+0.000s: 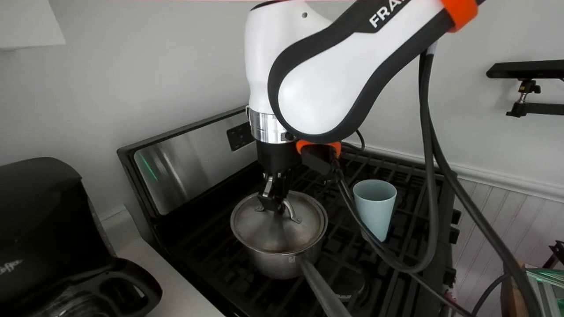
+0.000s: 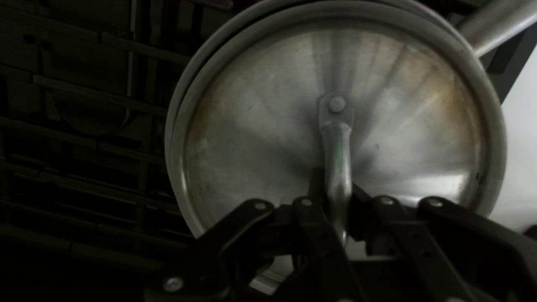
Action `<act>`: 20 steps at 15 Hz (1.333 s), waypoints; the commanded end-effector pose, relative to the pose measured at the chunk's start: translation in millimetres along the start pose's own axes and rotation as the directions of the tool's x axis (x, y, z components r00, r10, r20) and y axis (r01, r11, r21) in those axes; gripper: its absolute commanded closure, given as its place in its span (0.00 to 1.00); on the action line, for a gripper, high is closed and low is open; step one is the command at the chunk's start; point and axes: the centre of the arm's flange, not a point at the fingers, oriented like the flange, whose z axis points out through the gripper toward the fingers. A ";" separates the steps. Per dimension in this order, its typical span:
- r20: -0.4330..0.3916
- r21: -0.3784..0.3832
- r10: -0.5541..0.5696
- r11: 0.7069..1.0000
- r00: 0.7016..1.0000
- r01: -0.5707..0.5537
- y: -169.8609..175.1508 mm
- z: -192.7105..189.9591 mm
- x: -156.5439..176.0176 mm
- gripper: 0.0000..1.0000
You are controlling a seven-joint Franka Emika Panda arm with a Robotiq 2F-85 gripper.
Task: Pour the water in the cup in the pot, lift the lid and cover the pot
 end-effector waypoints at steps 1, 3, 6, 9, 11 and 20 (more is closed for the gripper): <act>0.025 -0.016 -0.036 0.999 0.999 0.037 -4.9 3.3 -7.7 0.85; 0.013 -0.020 -0.032 0.999 0.999 0.032 -3.0 0.2 -8.2 0.59; -0.018 -0.017 -0.045 0.999 0.999 0.044 0.0 -9.5 -9.8 0.39; -0.048 -0.026 -0.060 0.998 0.997 0.059 2.1 -23.4 -11.9 0.18; -0.054 -0.032 -0.062 0.998 0.997 0.060 3.1 -28.3 -10.8 0.04; -0.033 -0.011 -0.082 0.997 0.996 0.082 1.6 -19.9 -11.9 0.31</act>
